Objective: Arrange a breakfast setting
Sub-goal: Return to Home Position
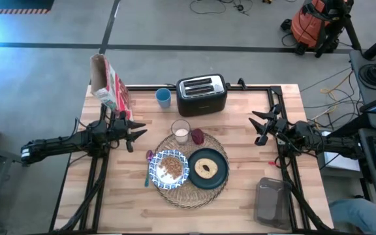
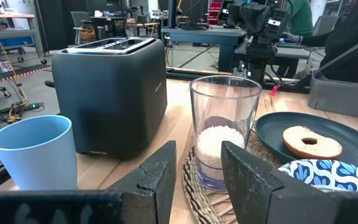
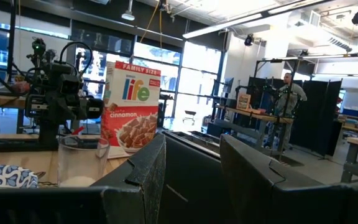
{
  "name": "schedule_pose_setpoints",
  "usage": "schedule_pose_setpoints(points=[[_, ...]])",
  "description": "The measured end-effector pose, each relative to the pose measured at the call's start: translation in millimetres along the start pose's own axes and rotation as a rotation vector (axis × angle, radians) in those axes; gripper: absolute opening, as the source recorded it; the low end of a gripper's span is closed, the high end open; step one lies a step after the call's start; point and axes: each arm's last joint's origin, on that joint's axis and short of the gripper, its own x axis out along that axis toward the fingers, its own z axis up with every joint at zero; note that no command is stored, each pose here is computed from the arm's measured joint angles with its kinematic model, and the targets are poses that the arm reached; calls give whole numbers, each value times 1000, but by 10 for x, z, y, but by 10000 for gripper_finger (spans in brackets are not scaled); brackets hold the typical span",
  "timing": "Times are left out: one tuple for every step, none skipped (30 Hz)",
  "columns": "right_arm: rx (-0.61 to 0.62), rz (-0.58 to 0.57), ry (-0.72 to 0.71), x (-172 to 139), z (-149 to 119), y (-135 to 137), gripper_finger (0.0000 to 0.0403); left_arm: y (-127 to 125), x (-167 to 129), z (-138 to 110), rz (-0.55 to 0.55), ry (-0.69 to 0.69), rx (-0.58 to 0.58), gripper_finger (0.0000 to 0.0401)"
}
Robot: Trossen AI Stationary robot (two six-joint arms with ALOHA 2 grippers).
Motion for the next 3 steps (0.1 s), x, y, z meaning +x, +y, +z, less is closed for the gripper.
schedule_pose_setpoints(points=[[0, 0, 0, 0, 0, 0, 141, 0, 0, 0, 0, 0, 0, 112], [0, 0, 0, 0, 1, 0, 141, 0, 0, 0, 0, 0, 0, 112], [0, 0, 0, 0, 0, 0, 141, 0, 0, 0, 0, 0, 0, 112]])
